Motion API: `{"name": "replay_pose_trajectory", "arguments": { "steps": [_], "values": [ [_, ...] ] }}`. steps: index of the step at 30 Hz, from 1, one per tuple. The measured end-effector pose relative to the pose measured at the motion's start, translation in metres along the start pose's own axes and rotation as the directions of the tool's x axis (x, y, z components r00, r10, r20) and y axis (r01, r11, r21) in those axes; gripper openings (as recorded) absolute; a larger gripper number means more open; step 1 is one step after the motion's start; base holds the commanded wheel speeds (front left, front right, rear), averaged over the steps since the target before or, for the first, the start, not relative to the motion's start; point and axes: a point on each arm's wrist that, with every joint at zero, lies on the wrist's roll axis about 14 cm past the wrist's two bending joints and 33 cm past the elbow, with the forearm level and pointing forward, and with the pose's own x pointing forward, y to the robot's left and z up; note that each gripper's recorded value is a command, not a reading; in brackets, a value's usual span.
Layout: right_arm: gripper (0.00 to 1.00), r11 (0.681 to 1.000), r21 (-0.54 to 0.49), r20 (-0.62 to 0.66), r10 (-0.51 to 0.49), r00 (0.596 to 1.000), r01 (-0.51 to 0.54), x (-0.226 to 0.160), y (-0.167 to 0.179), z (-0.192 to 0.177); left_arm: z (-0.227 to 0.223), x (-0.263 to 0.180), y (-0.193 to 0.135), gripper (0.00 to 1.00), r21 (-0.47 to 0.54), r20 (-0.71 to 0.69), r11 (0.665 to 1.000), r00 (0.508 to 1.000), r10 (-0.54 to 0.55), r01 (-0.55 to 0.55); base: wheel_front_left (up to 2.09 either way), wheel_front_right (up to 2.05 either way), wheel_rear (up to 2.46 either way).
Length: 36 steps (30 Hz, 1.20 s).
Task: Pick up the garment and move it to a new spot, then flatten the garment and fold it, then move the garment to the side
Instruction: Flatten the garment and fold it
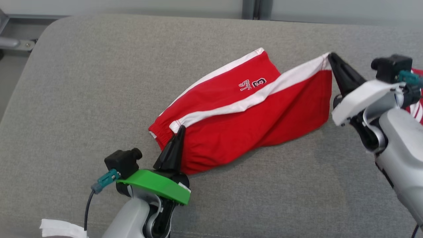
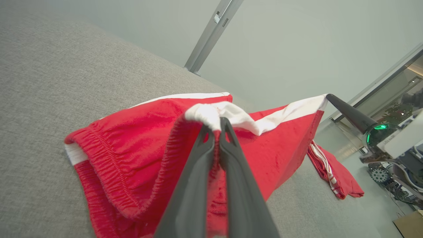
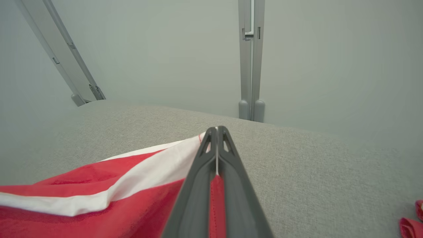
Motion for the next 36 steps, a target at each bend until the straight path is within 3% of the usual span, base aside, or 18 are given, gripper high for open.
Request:
{"name": "replay_pose_trajectory", "arguments": {
  "steps": [7, 18, 19, 20, 21, 22, 23, 24, 30, 36],
  "values": [
    [0.0, 0.998, -0.045, -0.061, 0.031, 0.998, -0.034, 0.065, -0.003, -0.017, 0.012, 0.019, 0.039, 0.0, -0.019, 0.045, 0.993, 0.992, 0.115, -0.115, 0.0, 0.0, 0.0],
    [0.0, 0.995, -0.056, -0.144, 0.075, 0.987, -0.084, 0.127, 0.0, -0.065, 0.017, 0.029, 0.084, 0.0, -0.034, 0.053, 0.974, 0.973, 0.227, -0.225, 0.0, 0.0, 0.0],
    [0.0, 0.995, -0.054, -0.15, 0.077, 0.986, -0.086, 0.131, 0.0, -0.069, 0.016, 0.03, 0.087, 0.23, -0.045, 0.052, 0.971, 0.97, 0.236, -0.234, 0.0, 0.0, 0.0],
    [0.0, 0.995, -0.049, -0.17, 0.082, 0.982, -0.091, 0.138, 0.002, -0.081, 0.015, 0.032, 0.092, 0.36, -0.05, 0.046, 0.969, 0.969, 0.245, -0.242, 0.0, 0.0, 0.0],
    [0.0, 0.995, -0.041, -0.173, 0.086, 0.981, -0.094, 0.14, 0.004, -0.086, 0.014, 0.033, 0.094, 0.43, -0.047, 0.042, 0.968, 0.968, 0.247, -0.245, 0.0, 0.0, 0.0],
    [0.18, 0.995, -0.031, -0.171, 0.092, 0.981, -0.098, 0.143, 0.007, -0.09, 0.011, 0.033, 0.095, 0.64, -0.046, 0.032, 0.968, 0.968, 0.248, -0.247, 0.0, 0.0, 0.0],
    [0.65, 0.995, -0.019, -0.166, 0.098, 0.981, -0.103, 0.145, 0.011, -0.093, 0.007, 0.033, 0.096, 1.0, -0.045, 0.02, 0.967, 0.968, 0.252, -0.251, 0.0, 0.0, 0.0],
    [1.0, 0.995, -0.002, -0.164, 0.103, 0.981, -0.104, 0.147, 0.015, -0.096, 0.002, 0.032, 0.098, 1.0, -0.043, 0.007, 0.965, 0.966, 0.258, -0.258, 0.0, 0.0, 0.0],
    [1.0, 0.998, 0.025, -0.133, 0.065, 0.989, -0.062, 0.142, 0.004, -0.098, 0.002, 0.026, 0.11, 1.0, -0.008, 0.008, 0.956, 0.956, 0.294, -0.294, 0.0, 0.0, 0.0],
    [1.0, 0.996, 0.086, -0.157, 0.036, 0.987, -0.022, 0.109, -0.004, -0.11, 0.009, 0.012, 0.114, 1.0, 0.007, 0.038, 0.947, 0.947, 0.32, -0.321, 0.0, 0.0, 0.0]
  ]
}}
